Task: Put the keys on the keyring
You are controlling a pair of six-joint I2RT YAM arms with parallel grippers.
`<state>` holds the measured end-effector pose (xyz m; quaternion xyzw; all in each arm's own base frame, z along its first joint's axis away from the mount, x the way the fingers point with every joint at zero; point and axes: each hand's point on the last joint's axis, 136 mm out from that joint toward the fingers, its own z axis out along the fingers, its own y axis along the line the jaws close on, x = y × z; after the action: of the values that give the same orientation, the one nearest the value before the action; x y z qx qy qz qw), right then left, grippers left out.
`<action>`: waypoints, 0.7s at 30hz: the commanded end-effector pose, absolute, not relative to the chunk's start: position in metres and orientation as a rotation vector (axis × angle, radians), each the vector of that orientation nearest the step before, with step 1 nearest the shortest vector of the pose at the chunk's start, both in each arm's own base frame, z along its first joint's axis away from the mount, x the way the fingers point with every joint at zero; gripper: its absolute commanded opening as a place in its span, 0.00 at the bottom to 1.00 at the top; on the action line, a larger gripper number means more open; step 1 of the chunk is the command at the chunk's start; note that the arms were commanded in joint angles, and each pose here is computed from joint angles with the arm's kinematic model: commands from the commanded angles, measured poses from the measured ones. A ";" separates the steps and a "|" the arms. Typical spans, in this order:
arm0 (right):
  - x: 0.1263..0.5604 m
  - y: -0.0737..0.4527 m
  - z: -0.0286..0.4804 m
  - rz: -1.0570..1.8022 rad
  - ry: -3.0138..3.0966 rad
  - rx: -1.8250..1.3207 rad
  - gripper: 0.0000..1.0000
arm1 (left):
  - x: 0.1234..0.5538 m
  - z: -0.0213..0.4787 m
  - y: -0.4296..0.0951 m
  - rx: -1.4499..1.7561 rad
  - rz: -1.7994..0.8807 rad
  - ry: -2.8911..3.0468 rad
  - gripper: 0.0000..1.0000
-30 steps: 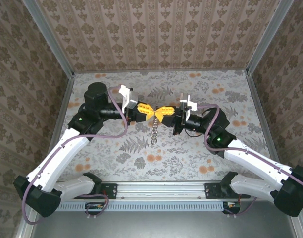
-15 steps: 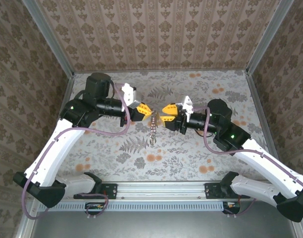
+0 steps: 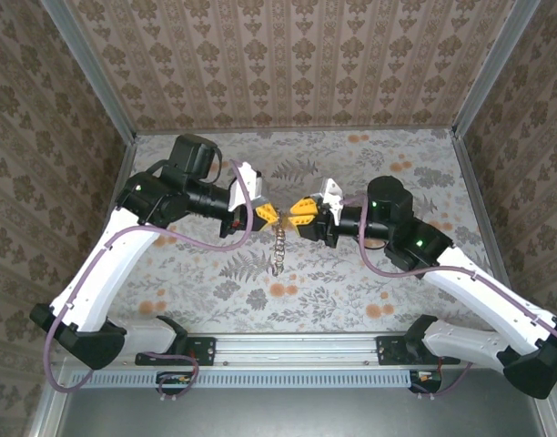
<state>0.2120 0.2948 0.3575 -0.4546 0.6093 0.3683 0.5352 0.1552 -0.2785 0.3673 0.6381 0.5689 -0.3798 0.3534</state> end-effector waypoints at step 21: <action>0.201 0.313 0.366 0.982 1.393 -1.163 0.25 | 0.153 0.375 -0.287 1.679 -0.993 1.393 0.00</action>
<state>0.2057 0.3099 0.3574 -0.4721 0.5940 0.4049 0.5102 0.1601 -0.2845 0.3569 0.6422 0.5750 -0.3757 0.3402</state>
